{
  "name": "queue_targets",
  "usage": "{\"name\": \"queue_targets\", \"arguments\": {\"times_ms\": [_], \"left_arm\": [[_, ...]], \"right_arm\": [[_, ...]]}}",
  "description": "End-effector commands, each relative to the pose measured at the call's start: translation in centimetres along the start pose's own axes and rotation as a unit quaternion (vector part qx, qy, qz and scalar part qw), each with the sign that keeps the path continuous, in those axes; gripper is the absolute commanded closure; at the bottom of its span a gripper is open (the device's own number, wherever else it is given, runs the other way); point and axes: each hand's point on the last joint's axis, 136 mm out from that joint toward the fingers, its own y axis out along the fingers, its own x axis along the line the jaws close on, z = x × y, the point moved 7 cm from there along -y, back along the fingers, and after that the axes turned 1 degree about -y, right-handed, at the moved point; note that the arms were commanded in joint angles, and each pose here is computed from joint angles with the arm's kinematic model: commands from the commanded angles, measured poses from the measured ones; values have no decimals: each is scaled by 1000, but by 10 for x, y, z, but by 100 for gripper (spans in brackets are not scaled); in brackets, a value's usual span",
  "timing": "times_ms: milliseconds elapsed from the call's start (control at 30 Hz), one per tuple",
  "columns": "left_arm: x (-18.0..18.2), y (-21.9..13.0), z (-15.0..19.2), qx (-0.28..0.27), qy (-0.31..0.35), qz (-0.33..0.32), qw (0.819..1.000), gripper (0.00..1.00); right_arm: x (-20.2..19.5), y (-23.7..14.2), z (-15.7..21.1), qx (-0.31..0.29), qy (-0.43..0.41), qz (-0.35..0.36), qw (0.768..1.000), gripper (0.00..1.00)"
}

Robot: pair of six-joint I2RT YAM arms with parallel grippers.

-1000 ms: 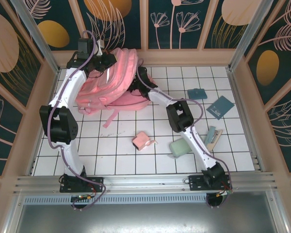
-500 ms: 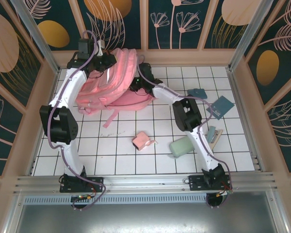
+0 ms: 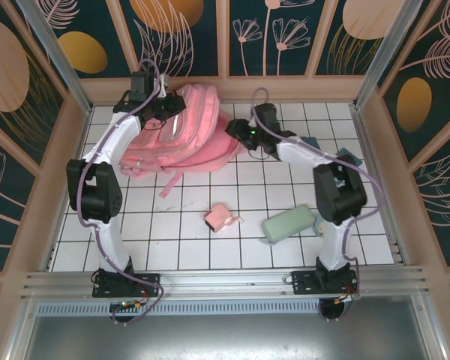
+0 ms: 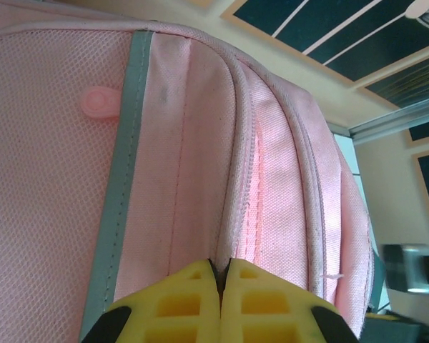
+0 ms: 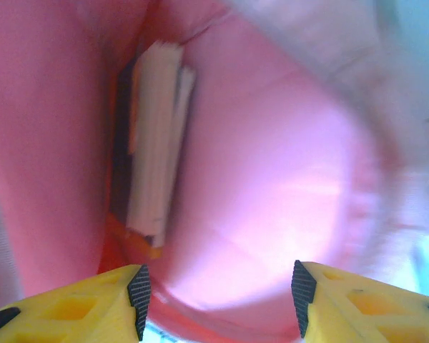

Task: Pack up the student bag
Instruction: Close the student bag at the top-center of the table, then move the book to the center of the table.

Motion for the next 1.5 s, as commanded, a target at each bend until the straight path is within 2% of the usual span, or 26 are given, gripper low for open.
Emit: {"name": "queue_targets", "arguments": {"times_ms": [0, 100, 267, 367, 400, 500, 600, 667, 833, 1033, 1133, 1467], "left_arm": [[32, 13, 7, -3, 4, -54, 999, 100], [38, 19, 18, 11, 5, -61, 998, 100], [40, 23, 27, 26, 3, -51, 998, 89], [35, 22, 27, 27, 4, -38, 999, 71], [34, 21, 26, 26, 4, -36, 999, 68], [29, 18, 24, 22, 4, -29, 999, 57], [23, 15, 22, 18, 6, -25, 1000, 50], [20, 13, 23, 18, 8, -22, 1000, 48], [18, 13, 27, 25, 6, -21, 999, 48], [18, 13, 29, 26, 5, -21, 999, 47], [17, 13, 29, 26, 6, -20, 999, 47], [16, 18, 31, 32, 6, -16, 999, 47]], "right_arm": [[-31, -51, -20, -73, 5, 76, 994, 42], [-74, -88, -31, -103, 33, 143, 984, 42], [-143, -143, -44, -141, 76, 255, 954, 44], [-179, -167, -52, -151, 109, 287, 939, 44], [-190, -173, -54, -153, 119, 296, 935, 44], [-212, -184, -61, -159, 132, 310, 928, 44], [-235, -189, -67, -149, 144, 323, 924, 46], [-250, -189, -70, -138, 156, 333, 920, 51], [-281, -183, -68, -105, 189, 337, 916, 51], [-298, -161, -52, -45, 216, 319, 922, 53], [-293, -151, -40, -27, 225, 302, 926, 54], [-205, -81, -3, 40, 204, 215, 954, 53]]}}
